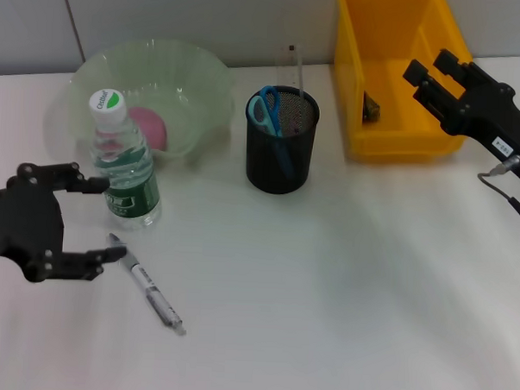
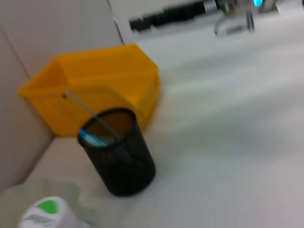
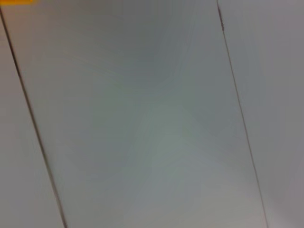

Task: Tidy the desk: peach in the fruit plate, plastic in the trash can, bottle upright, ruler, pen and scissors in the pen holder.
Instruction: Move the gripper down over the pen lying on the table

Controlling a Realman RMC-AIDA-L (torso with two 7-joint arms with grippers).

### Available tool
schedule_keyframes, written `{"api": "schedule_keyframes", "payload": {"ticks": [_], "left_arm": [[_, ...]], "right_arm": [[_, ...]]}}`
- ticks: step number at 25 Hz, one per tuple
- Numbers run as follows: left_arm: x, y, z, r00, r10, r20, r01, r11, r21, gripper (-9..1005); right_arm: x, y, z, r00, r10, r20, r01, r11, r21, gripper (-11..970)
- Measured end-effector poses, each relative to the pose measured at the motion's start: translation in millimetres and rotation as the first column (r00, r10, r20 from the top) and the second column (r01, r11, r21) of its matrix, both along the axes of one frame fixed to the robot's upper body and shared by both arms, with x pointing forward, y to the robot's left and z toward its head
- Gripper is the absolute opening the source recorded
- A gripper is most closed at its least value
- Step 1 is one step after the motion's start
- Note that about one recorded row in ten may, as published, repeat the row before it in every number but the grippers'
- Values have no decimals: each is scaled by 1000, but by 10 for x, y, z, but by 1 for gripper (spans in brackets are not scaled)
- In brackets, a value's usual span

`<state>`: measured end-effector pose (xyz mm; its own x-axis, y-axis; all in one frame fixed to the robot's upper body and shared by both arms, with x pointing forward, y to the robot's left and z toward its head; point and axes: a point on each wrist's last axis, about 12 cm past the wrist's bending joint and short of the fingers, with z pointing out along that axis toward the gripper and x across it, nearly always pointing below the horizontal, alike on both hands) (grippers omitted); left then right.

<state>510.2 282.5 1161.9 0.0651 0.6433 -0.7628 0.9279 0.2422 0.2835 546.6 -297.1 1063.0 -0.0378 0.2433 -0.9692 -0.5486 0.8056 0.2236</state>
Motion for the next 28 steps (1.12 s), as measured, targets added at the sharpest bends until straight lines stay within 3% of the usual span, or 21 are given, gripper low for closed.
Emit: {"api": "schedule_keyframes", "payload": {"ticks": [8, 13, 14, 15, 16, 18, 19, 20, 22, 24, 25, 26, 28], "left_arm": [[38, -231, 12, 981, -190, 45, 172, 951, 256, 799], [131, -366, 28, 935, -350, 62, 294, 859, 418, 799], [131, -366, 28, 935, -350, 62, 294, 859, 418, 799], [142, -392, 35, 921, -386, 54, 324, 836, 442, 799], [177, -480, 79, 880, -473, 35, 397, 775, 491, 799], [204, -556, 117, 845, -535, 16, 449, 724, 524, 799], [204, -556, 117, 845, -535, 16, 449, 724, 524, 798], [239, -662, 161, 801, -599, -5, 501, 666, 553, 798], [279, -775, 195, 759, -651, -23, 541, 610, 579, 798], [279, -775, 195, 759, -651, -23, 541, 610, 579, 798], [311, -849, 205, 733, -679, -38, 562, 574, 596, 798], [403, -997, 194, 691, -719, -70, 590, 506, 629, 798], [479, -1095, 168, 670, -736, -92, 601, 466, 649, 798]], "right_arm": [[-23, -42, -25, 999, -12, -30, 13, 1000, 20, 605], [-24, -48, -28, 999, -10, -46, 12, 999, 38, 606], [-23, -52, -33, 999, -12, -52, 14, 999, 39, 606], [-23, -52, -33, 999, -12, -52, 14, 999, 39, 606], [-21, -54, -38, 998, -14, -56, 16, 999, 38, 606], [-10, -50, -50, 998, -18, -66, 20, 999, 32, 606], [0, -42, -55, 997, -18, -72, 20, 999, 28, 606], [8, -37, -56, 997, -17, -74, 19, 999, 26, 605], [24, -19, -51, 997, -13, -75, 14, 1000, 25, 605], [45, 4, -34, 998, -3, -69, 5, 1000, 26, 604], [54, 17, -24, 998, 2, -64, -1, 1000, 27, 604], [61, 33, -14, 998, 11, -59, -10, 1000, 27, 604], [69, 63, -2, 998, 28, -54, -26, 999, 27, 604]]}}
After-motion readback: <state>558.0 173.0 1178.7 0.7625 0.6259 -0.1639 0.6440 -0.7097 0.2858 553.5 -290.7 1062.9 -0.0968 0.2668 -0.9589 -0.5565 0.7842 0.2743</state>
